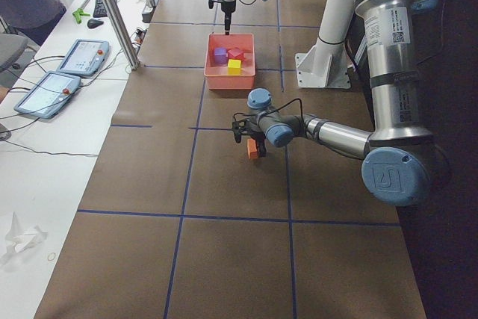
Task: Place blocks into pink bin with both arms
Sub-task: 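Release the orange cube in the bin with the left gripper while the right arm withdraws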
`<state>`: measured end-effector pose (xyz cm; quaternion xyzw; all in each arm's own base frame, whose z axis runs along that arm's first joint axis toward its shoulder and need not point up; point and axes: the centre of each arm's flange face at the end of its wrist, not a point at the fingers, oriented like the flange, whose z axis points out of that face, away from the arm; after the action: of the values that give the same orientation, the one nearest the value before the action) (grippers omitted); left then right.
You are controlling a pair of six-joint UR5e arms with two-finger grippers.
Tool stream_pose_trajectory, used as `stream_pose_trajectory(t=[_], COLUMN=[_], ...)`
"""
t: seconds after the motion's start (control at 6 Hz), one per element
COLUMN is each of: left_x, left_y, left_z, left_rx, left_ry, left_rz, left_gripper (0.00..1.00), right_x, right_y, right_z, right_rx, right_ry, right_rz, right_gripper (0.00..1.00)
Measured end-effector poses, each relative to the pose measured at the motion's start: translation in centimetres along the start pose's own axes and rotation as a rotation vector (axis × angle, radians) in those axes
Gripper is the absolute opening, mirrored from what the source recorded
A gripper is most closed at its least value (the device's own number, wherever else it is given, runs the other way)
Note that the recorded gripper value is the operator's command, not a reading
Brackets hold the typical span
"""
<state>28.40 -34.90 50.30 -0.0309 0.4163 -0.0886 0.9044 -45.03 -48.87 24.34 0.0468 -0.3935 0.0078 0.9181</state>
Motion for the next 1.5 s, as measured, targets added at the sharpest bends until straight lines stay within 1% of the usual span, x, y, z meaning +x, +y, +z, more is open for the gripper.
stream_pose_trajectory(t=[0.17, 0.33, 0.5, 0.83, 1.0, 1.17, 1.33, 1.5], left_x=[4.2, 9.8, 16.2, 28.8, 34.1, 38.7, 40.8, 40.6], left_y=[-0.7, -1.8, -2.9, -3.8, -4.1, -4.8, -5.5, -6.0], left_z=[-2.2, -4.0, -5.7, -9.3, -8.9, -7.4, -6.2, -5.5], left_rx=[0.034, 0.054, 0.058, 0.052, 0.066, 0.078, 0.084, 0.087], left_ry=[0.074, 0.124, 0.136, 0.111, 0.095, 0.07, 0.047, 0.031], left_rz=[0.033, 0.059, 0.066, 0.065, 0.075, 0.079, 0.078, 0.089], left_gripper=[0.34, 0.34, 0.34, 0.34, 0.63, 1.0, 1.0, 1.0], right_x=[0.7, 2.5, 5.2, 11.2, 13.5, 15.1, 15.9, 16.1], right_y=[-0.1, -0.4, -1.0, -1.9, -1.9, -1.6, -1.4, -1.3], right_z=[-0.6, -1.4, -2.1, -3.1, -3.3, -3.5, -3.6, -3.6], right_rx=[0.006, 0.012, 0.008, -0.004, -0.008, -0.012, -0.015, -0.016], right_ry=[-0.003, -0.005, -0.003, 0.007, 0.017, 0.021, 0.021, 0.022], right_rz=[-0.014, -0.046, -0.08, -0.151, -0.18, -0.196, -0.203, -0.205], right_gripper=[1.0, 1.0, 1.0, 1.0, 1.0, 1.0, 1.0, 1.0])
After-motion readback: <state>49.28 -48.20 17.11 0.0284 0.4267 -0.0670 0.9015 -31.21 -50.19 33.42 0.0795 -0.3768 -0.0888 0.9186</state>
